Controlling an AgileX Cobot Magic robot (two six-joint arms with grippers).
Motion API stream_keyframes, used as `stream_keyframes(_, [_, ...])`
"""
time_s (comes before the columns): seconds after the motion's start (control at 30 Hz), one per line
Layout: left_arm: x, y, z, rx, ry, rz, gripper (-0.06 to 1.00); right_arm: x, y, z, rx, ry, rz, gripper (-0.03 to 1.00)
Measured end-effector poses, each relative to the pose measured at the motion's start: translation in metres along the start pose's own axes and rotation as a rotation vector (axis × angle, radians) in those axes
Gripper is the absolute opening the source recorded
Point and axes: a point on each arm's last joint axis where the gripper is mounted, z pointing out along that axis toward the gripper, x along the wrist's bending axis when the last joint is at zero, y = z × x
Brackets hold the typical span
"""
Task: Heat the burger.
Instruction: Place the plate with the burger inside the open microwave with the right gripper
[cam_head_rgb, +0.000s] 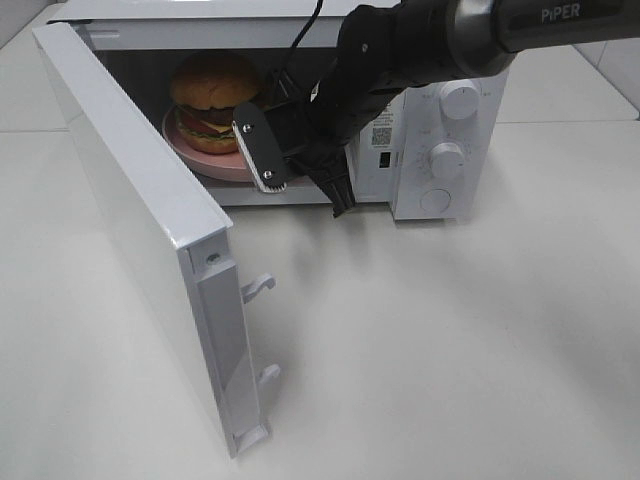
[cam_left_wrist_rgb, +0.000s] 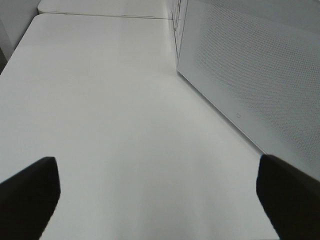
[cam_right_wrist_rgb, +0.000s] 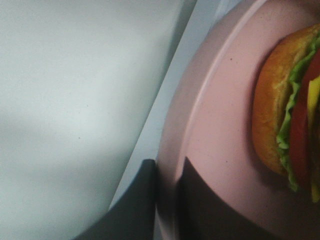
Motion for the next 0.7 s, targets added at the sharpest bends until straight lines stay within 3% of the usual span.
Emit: stream_keyframes(0.7, [0.0, 0.0, 0.0, 0.0, 0.001, 0.0, 0.99, 0.0, -0.011, 0.018, 0.018, -0.002, 0.055, 0.04])
